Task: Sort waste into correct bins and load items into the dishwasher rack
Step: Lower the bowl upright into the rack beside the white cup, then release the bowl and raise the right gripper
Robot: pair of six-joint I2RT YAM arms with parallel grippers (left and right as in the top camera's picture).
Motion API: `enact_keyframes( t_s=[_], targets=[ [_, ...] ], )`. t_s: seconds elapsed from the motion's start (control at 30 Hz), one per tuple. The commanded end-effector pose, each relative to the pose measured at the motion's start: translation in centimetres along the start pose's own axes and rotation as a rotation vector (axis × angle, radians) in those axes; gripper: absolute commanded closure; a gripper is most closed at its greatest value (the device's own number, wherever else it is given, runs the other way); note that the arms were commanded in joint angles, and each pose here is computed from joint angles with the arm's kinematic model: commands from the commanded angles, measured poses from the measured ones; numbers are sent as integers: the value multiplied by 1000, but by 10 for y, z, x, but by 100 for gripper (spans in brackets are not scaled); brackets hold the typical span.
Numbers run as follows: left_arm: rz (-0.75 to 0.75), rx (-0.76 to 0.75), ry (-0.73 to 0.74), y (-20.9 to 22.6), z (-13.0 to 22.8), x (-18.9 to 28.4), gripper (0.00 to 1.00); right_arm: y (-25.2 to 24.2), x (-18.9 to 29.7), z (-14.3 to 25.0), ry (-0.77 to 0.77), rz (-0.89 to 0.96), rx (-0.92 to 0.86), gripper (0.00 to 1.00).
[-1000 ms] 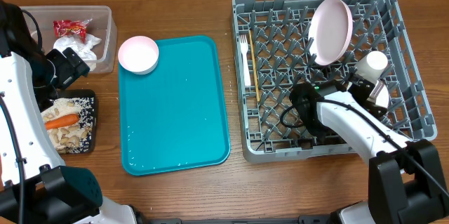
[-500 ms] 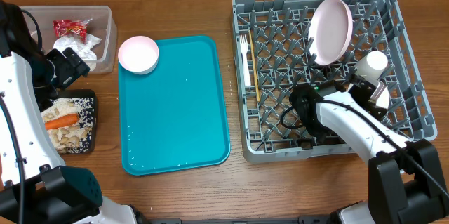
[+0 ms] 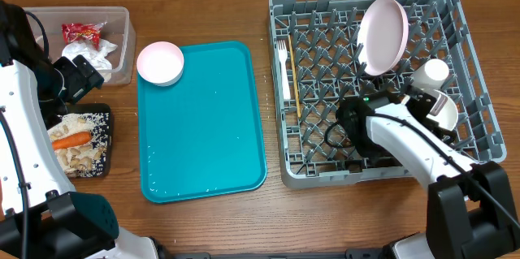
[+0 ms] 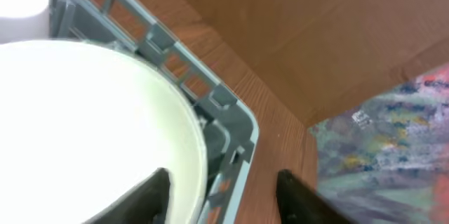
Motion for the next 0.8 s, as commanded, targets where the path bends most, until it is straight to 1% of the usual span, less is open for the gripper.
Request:
enact_keyframes(
  t_s=[0.0, 0.17, 0.23, 0.27, 0.37, 0.43, 0.47, 0.5, 0.6, 0.67, 0.7, 0.73, 0.77],
  targets=[
    [-1, -8, -15, 2, -2, 4, 0, 2, 10, -14, 61, -49, -94, 43],
    [-1, -8, -15, 2, -2, 4, 0, -5, 22, -29, 146, -98, -155, 43],
    [-1, -8, -15, 2, -2, 4, 0, -10, 29, -34, 206, -128, -184, 27],
    [-1, -8, -15, 2, -2, 4, 0, -10, 31, -36, 224, -141, -194, 21],
    [-1, -8, -15, 2, -2, 4, 0, -7, 38, -34, 297, -186, -210, 9],
    [-1, -8, -15, 2, -2, 4, 0, 2, 44, -29, 353, -243, -147, 5],
    [-1, -8, -15, 2, -2, 4, 0, 8, 47, -26, 381, -284, -102, 1],
    [-1, -8, -15, 2, -2, 4, 0, 14, 50, -24, 397, -319, -69, 1],
    [-1, -8, -15, 2, -2, 4, 0, 51, 70, -17, 451, -583, 156, 2],
    [-1, -8, -15, 2, -2, 4, 0, 79, 95, -14, 461, -847, 322, 3],
    [-1, -8, -15, 2, -2, 4, 0, 87, 105, -14, 455, -942, 374, 3],
    [-1, -8, -15, 2, -2, 4, 0, 93, 110, -16, 447, -997, 393, 3],
    [-1, -8, -15, 2, -2, 4, 0, 95, 109, -18, 443, -1005, 378, 3]
  ],
)
Point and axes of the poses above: each gripper's point midway between its finger pads, its own x axis back along the fingers, its own y axis along the line the jaws close on, z = x × y, the point moved 2 cm from there along x, back along the fingers, and after that the axes turned 1 degree about x, right-handed, at the moved point
